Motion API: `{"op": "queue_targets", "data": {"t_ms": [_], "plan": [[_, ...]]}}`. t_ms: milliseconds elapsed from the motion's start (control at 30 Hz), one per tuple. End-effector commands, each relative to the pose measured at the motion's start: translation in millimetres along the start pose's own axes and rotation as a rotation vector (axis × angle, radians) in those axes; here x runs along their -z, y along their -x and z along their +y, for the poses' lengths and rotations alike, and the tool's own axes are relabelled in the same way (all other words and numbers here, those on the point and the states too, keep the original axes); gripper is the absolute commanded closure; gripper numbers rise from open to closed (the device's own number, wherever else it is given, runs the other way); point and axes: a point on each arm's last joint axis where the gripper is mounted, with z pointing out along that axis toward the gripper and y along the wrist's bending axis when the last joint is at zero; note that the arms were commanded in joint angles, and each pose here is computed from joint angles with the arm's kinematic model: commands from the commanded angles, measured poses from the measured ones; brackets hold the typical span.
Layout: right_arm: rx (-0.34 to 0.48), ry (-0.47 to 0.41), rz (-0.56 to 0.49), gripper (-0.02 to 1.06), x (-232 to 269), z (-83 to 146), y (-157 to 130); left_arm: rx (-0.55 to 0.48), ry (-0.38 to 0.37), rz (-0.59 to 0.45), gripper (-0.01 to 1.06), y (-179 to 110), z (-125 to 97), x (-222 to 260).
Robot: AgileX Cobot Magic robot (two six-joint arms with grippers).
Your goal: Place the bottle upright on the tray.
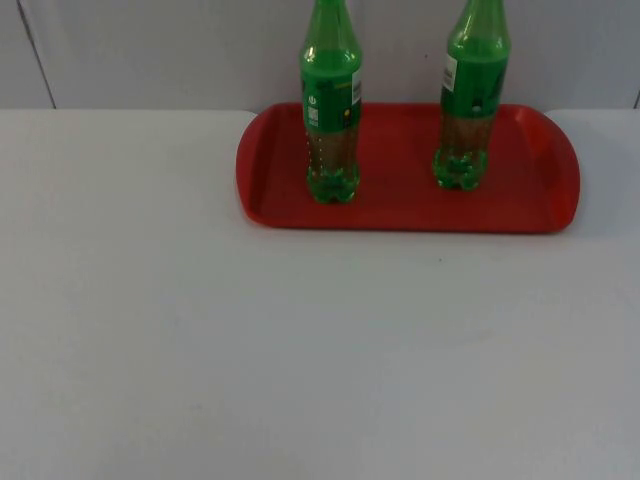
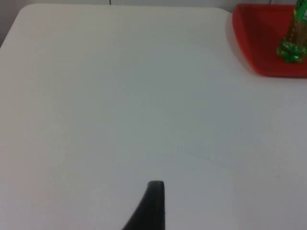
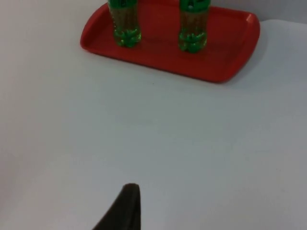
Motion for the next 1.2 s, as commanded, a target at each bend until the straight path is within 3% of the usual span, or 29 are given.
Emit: {"op": "queue_targets", "data": {"t_ms": [0, 400, 1167], "plan": [[-0.007, -0.041, 0.000, -0.01, 0.0, 0.0, -0.7, 0.005, -0.016, -0.007, 0.20, -0.1, -0.9, -0.7], [-0.092, -0.206, -0.001, -0.01, -0.3, 1.4, -0.5, 0.005, -0.016, -0.007, 0.20, -0.1, -0.9, -0.7], [-0.099, -0.215, -0.001, -0.01, -0.3, 1.4, -0.5, 0.005, -0.016, -0.007, 0.20, -0.1, -0.9, -0.7]]}}
